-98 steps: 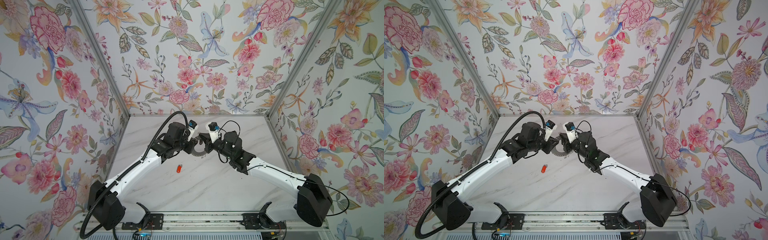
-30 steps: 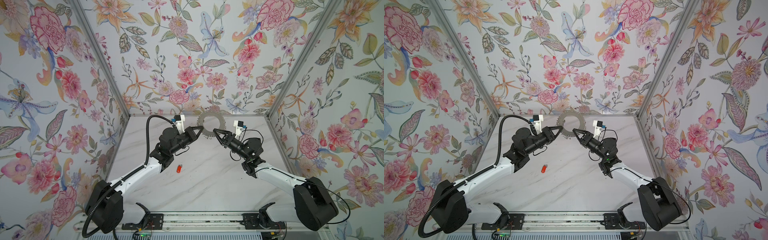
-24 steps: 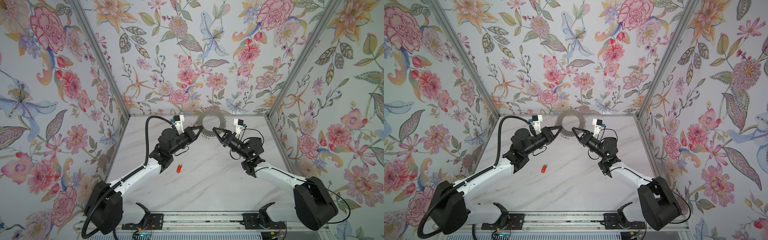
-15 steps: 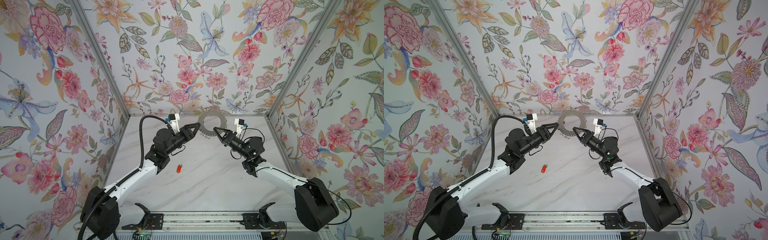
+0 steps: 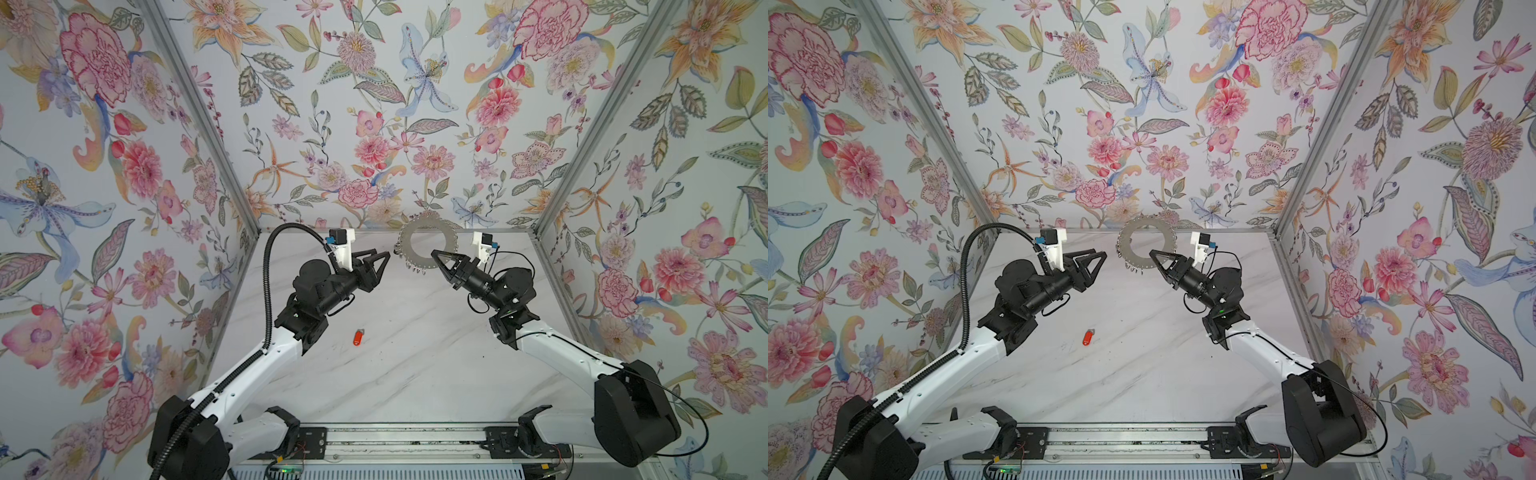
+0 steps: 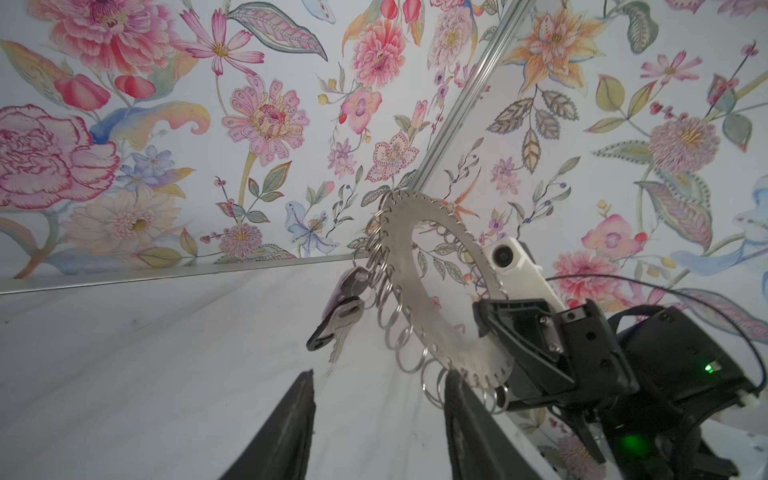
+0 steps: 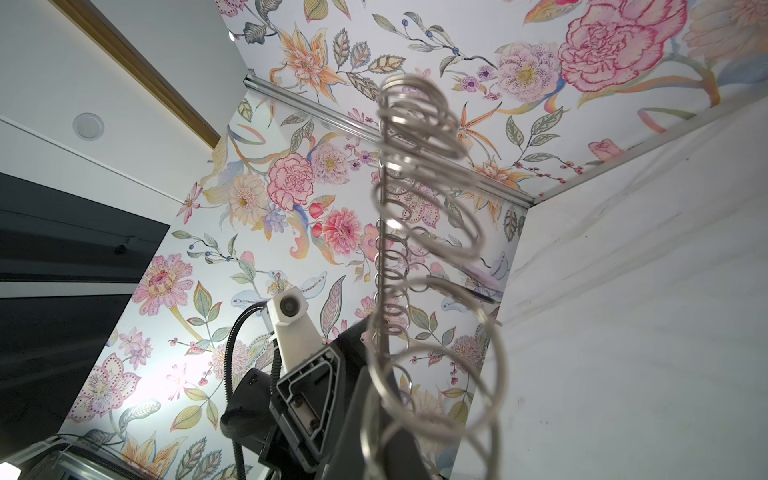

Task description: Remove the keys from the keyring

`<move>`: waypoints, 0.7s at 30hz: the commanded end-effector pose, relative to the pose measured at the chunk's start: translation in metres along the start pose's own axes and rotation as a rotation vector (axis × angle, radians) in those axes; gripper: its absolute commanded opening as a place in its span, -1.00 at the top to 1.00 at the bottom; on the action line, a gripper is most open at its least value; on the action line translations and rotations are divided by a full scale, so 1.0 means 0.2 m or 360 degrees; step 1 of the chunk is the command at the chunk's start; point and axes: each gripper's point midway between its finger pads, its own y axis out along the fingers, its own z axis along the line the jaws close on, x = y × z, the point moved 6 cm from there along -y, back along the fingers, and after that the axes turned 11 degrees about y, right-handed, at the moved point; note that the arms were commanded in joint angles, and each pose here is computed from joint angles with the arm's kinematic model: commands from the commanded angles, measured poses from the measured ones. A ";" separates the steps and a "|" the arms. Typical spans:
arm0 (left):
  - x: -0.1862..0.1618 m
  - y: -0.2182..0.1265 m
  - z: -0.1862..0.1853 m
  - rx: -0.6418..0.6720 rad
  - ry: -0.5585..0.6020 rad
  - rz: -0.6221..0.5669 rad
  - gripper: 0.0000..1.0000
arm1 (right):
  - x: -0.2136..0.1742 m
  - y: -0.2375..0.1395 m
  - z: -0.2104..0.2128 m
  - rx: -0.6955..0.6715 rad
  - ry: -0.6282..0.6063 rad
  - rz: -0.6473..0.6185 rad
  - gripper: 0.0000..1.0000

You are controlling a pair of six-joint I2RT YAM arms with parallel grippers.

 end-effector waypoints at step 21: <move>-0.17 -0.13 0.01 -0.0244 0.0834 -0.0181 0.26 | -0.14 0.04 0.23 -0.0086 -0.0195 0.0496 1.00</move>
